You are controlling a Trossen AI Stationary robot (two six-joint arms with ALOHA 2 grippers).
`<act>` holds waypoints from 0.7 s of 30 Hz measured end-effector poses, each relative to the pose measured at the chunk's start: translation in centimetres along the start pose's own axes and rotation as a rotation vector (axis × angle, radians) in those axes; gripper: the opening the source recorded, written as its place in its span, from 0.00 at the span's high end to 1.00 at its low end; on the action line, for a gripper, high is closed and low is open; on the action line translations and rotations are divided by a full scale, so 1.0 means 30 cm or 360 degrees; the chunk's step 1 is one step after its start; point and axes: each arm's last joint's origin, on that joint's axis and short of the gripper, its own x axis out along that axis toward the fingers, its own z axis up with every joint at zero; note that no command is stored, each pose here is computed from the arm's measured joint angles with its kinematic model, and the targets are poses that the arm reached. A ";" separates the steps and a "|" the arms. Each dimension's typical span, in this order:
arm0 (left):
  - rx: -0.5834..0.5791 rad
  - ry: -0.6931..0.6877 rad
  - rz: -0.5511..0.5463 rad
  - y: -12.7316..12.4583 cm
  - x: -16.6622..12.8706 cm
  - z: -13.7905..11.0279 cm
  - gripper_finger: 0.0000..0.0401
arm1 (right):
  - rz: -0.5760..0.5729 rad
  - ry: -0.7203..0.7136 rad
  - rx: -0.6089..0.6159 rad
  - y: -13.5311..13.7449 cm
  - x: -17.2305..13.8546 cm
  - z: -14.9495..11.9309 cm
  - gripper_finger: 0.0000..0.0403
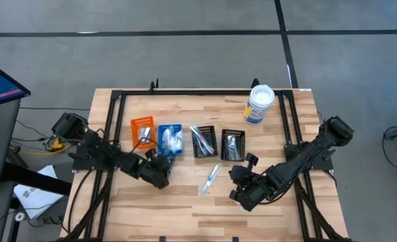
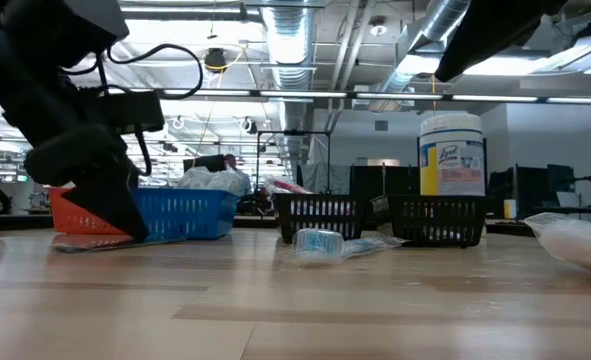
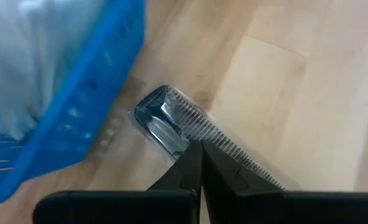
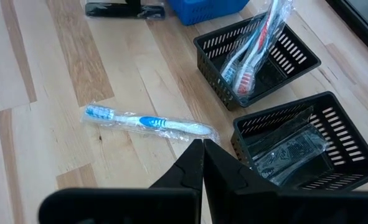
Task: Pick & Place Travel size toiletries
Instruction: Put the black comb into the right black bin
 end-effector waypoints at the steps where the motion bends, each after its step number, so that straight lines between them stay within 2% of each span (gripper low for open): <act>1: 0.0021 0.0014 -0.0019 -0.002 -0.001 0.000 1.00 | 0.0000 0.0000 0.0000 0.000 0.000 0.000 1.00; 8: 0.0205 0.0115 -0.0171 -0.016 -0.005 -0.010 1.00 | -0.0002 0.0000 0.0002 -0.001 0.001 0.001 1.00; 13: 0.0337 0.0110 -0.0310 -0.041 -0.013 -0.014 1.00 | 0.0010 -0.0012 0.0022 0.001 0.003 0.006 1.00; 17: 0.0411 0.0083 -0.0436 -0.061 -0.019 -0.012 1.00 | 0.0076 -0.0084 0.0040 0.013 0.013 0.035 1.00; 21: 0.0463 0.0063 -0.0589 -0.081 -0.024 -0.006 1.00 | 0.0185 -0.0182 -0.0020 0.035 0.032 0.075 1.00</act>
